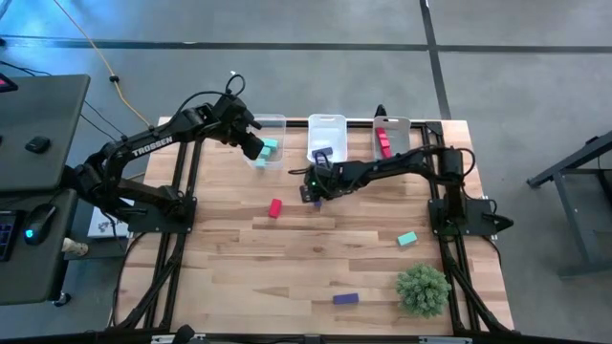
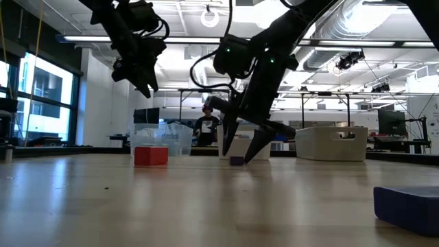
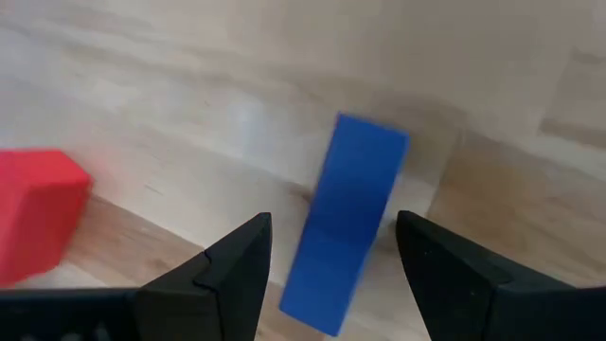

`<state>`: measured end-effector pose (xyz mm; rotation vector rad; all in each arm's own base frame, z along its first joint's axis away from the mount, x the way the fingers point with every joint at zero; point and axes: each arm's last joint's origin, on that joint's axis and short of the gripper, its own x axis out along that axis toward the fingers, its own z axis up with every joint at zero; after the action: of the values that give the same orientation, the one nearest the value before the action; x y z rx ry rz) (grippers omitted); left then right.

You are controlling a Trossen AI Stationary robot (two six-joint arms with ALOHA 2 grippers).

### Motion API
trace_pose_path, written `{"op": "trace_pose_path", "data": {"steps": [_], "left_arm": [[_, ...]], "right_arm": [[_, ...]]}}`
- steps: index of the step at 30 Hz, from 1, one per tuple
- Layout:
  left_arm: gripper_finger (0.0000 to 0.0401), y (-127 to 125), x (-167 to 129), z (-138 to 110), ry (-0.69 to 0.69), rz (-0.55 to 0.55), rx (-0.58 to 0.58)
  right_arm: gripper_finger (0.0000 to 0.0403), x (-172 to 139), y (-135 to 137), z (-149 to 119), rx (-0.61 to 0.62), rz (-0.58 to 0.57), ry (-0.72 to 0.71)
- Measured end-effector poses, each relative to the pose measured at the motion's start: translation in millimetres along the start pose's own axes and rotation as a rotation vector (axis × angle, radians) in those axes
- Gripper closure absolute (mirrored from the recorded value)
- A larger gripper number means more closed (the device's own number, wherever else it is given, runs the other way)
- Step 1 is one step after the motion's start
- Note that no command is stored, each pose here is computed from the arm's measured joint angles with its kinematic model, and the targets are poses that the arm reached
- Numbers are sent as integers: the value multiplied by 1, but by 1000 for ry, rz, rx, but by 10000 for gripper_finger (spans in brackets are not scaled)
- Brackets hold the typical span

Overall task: Sort & place blocks by color
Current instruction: Put the violet block into the white bin

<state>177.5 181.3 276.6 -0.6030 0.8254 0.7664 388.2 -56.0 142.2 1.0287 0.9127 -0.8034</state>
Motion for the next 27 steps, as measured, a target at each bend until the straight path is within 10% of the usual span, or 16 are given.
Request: {"op": "trace_pose_path", "data": {"steps": [27], "left_arm": [[302,0,0,0,0,-1,88]], "right_arm": [[268,8,-9,-5,21,-110,24]]}}
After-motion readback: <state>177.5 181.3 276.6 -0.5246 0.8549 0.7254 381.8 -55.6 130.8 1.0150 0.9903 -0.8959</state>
